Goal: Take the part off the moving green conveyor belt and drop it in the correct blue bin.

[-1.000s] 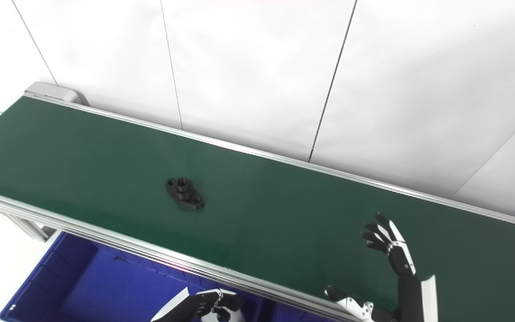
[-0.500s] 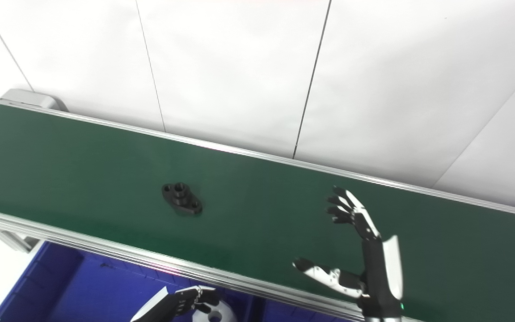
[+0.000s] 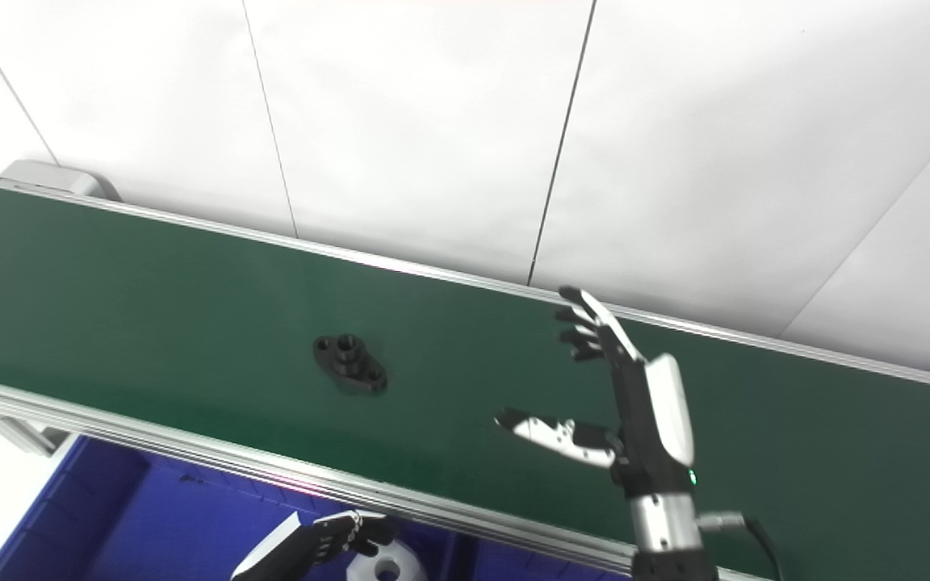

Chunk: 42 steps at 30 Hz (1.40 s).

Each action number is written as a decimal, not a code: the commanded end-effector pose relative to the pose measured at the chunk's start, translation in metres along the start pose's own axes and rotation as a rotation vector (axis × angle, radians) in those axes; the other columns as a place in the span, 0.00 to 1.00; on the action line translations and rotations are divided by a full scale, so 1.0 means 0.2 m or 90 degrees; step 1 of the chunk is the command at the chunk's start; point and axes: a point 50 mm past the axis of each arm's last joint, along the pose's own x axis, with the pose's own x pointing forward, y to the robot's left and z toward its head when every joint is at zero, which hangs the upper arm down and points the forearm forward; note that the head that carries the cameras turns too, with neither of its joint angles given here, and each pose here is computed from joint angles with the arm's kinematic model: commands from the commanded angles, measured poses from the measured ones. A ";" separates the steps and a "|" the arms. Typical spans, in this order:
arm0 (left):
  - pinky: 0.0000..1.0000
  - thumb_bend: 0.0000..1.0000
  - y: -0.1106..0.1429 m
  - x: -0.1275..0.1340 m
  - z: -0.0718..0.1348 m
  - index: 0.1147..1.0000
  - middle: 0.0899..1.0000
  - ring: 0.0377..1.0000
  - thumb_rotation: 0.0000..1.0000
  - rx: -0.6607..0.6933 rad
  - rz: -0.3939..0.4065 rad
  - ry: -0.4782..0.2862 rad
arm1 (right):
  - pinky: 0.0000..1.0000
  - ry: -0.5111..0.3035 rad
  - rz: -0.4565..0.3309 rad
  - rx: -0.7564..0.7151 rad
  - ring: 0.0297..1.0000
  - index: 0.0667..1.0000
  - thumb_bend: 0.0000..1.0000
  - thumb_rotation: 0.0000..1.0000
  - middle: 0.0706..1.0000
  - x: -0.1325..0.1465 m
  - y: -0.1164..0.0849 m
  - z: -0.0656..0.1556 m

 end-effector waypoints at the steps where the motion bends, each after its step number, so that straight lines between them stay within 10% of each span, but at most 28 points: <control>1: 0.77 0.86 0.03 0.01 0.05 0.73 0.80 0.80 0.05 0.012 -0.003 -0.041 | 0.59 -0.026 0.002 -0.014 0.66 0.84 0.81 0.31 0.74 0.09 -0.02 0.08; 22: 0.70 0.88 0.05 -0.03 0.07 0.74 0.80 0.77 0.06 0.012 -0.005 -0.046 | 0.57 0.026 0.155 -0.119 0.64 0.86 0.85 0.38 0.71 0.52 0.28 0.16; 42: 0.71 0.88 0.03 -0.02 0.10 0.75 0.80 0.77 0.08 0.003 -0.012 -0.060 | 0.68 0.049 0.270 -0.253 0.76 0.83 0.86 0.33 0.77 0.60 0.46 0.07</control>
